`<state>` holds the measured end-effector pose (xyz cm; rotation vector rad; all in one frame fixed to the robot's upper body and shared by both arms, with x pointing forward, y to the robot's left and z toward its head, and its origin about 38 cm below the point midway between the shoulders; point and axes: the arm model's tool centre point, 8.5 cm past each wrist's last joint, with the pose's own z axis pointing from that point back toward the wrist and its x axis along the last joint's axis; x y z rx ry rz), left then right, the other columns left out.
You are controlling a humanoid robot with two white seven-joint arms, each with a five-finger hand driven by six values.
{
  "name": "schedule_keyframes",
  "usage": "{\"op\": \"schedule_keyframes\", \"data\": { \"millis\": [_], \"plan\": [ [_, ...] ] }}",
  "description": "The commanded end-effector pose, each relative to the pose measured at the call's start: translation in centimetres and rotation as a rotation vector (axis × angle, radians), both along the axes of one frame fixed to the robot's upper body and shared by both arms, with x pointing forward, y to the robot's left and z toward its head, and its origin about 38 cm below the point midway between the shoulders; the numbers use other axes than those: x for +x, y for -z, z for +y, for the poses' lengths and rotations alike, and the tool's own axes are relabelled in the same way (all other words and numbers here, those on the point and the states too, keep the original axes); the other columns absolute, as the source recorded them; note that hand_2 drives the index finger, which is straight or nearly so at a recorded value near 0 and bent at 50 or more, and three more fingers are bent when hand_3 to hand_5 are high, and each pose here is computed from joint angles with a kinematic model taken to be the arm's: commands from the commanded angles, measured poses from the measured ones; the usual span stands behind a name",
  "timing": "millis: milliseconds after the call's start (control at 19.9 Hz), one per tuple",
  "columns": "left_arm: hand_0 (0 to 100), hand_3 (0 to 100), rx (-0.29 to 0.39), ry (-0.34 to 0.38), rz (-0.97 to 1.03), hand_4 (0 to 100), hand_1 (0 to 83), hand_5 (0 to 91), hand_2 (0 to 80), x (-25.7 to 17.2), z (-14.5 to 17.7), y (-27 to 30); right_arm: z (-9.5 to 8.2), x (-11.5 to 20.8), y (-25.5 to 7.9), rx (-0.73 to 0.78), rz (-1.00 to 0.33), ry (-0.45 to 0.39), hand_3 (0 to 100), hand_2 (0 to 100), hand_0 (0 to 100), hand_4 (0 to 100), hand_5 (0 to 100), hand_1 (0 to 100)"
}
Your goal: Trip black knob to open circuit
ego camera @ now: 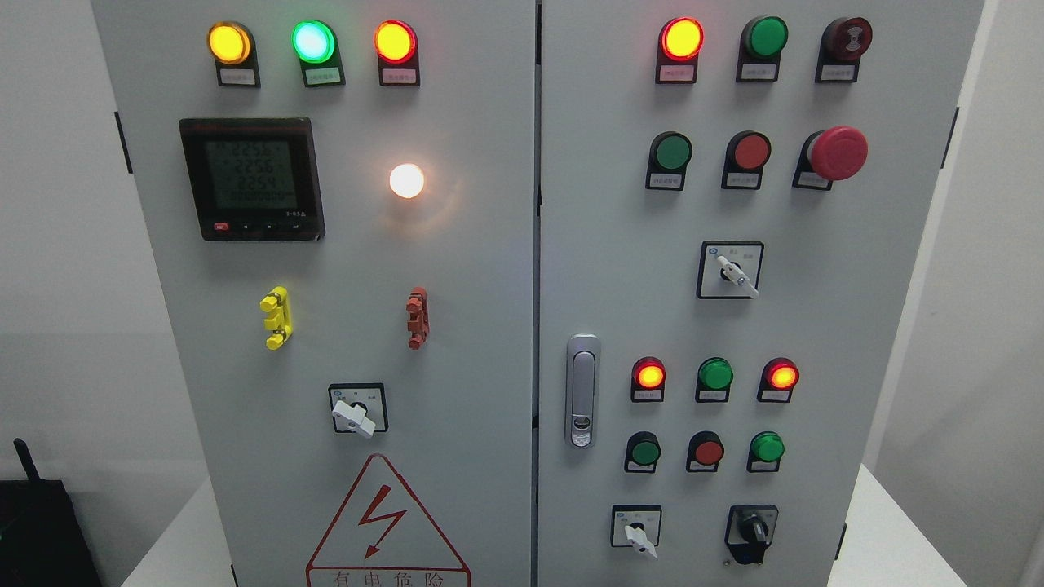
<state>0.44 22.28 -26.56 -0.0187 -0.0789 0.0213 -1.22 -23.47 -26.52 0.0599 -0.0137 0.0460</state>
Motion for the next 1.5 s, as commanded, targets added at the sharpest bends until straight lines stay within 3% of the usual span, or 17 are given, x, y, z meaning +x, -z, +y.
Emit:
{"op": "schedule_keyframes", "data": {
  "millis": [0, 852, 1203, 1304, 1454],
  "plan": [
    [12, 0, -0.001, -0.003, -0.006, 0, 38.9, 0.0, 0.0, 0.3, -0.1, 0.0, -0.1, 0.3, 0.0, 0.002, -0.003, -0.004, 0, 0, 0, 0, 0, 11],
    [12, 0, -0.001, -0.003, -0.006, 0, 38.9, 0.0, 0.0, 0.3, -0.1, 0.0, 0.0, 1.2, 0.0, -0.006, -0.054, 0.003, 0, 0, 0, 0, 0, 10],
    [12, 0, -0.001, -0.003, -0.005, 0, 38.9, 0.0, 0.0, 0.2, -0.1, 0.0, 0.0, 3.4, -0.2, -0.054, -0.176, 0.01, 0, 0, 0, 0, 0, 9],
    [12, 0, -0.001, -0.003, -0.005, 0, 38.9, 0.0, 0.0, 0.2, -0.1, 0.0, 0.1, 4.3, -0.3, -0.052, -0.214, 0.011, 10, 0, 0, 3, 0, 9],
    [12, 0, -0.001, -0.003, -0.005, 0, 38.9, 0.0, 0.0, 0.2, -0.1, 0.0, 0.5, 5.5, -0.8, -0.044, -0.294, 0.014, 22, 0, 0, 14, 0, 9]
  ]
}}
